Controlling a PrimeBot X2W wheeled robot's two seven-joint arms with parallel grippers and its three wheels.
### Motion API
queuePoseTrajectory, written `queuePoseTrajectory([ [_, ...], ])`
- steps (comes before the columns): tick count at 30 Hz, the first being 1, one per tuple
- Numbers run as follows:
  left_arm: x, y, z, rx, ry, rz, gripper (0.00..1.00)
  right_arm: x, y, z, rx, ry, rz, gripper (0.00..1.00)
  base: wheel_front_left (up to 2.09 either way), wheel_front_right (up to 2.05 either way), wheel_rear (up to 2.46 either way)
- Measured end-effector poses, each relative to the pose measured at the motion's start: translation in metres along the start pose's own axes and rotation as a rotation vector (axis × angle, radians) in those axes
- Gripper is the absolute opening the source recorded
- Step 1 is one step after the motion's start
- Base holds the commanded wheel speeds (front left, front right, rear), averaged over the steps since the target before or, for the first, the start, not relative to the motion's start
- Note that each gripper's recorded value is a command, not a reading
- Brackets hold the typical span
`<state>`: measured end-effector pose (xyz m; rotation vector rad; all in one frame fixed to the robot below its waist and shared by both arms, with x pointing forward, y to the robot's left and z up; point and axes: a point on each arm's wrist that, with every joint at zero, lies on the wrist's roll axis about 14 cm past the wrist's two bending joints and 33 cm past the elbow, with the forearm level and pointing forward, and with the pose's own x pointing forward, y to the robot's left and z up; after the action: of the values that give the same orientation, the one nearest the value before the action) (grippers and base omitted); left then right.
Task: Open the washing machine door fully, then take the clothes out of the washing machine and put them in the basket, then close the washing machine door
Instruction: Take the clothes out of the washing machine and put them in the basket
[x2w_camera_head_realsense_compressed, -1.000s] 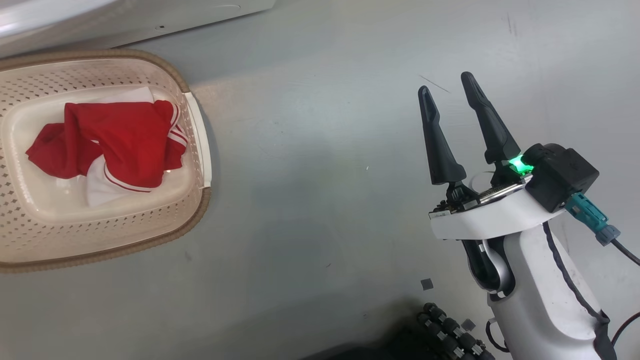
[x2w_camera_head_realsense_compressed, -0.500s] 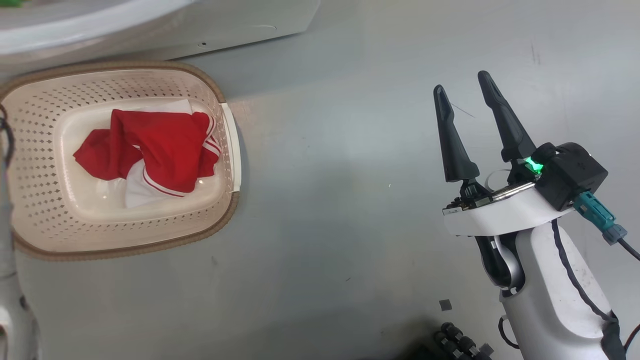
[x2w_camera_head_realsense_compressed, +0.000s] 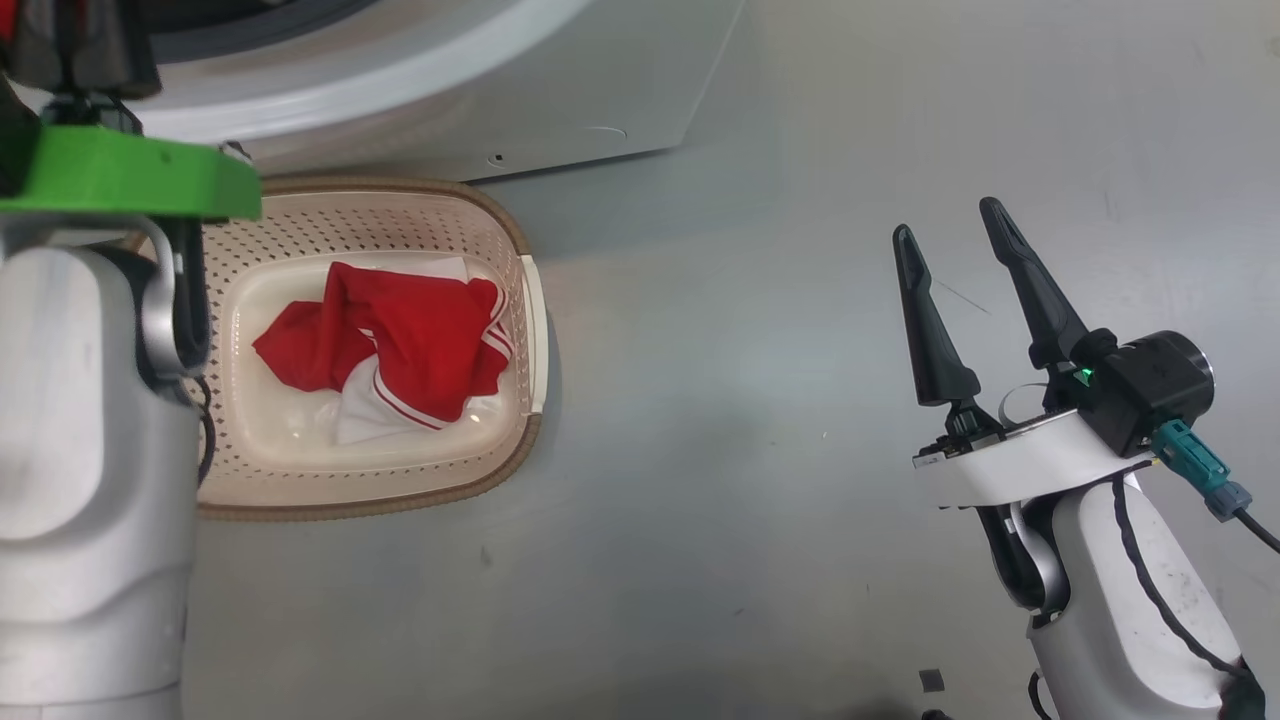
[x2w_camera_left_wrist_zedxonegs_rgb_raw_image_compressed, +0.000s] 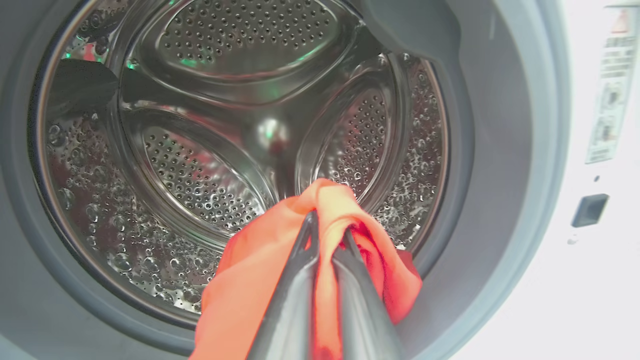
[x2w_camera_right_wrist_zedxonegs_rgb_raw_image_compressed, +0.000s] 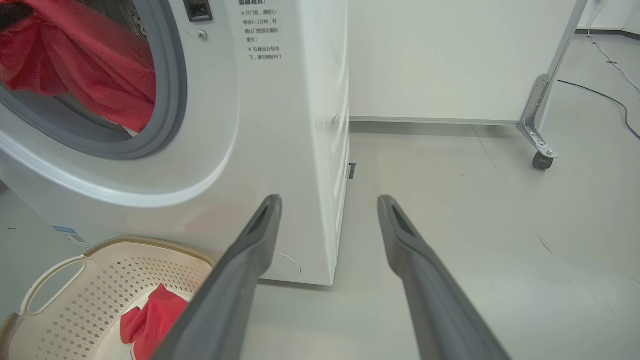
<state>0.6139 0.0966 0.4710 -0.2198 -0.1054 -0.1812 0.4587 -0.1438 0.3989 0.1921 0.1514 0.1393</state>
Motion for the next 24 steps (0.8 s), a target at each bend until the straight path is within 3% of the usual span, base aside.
queuePoseTrajectory([
  [24, -0.112, -0.011, 0.047, 0.001, -0.021, 0.057, 0.0, -0.042, 0.023, 0.033, 0.005, -0.057, 0.028, 1.0, 0.0, 0.0, 0.0],
])
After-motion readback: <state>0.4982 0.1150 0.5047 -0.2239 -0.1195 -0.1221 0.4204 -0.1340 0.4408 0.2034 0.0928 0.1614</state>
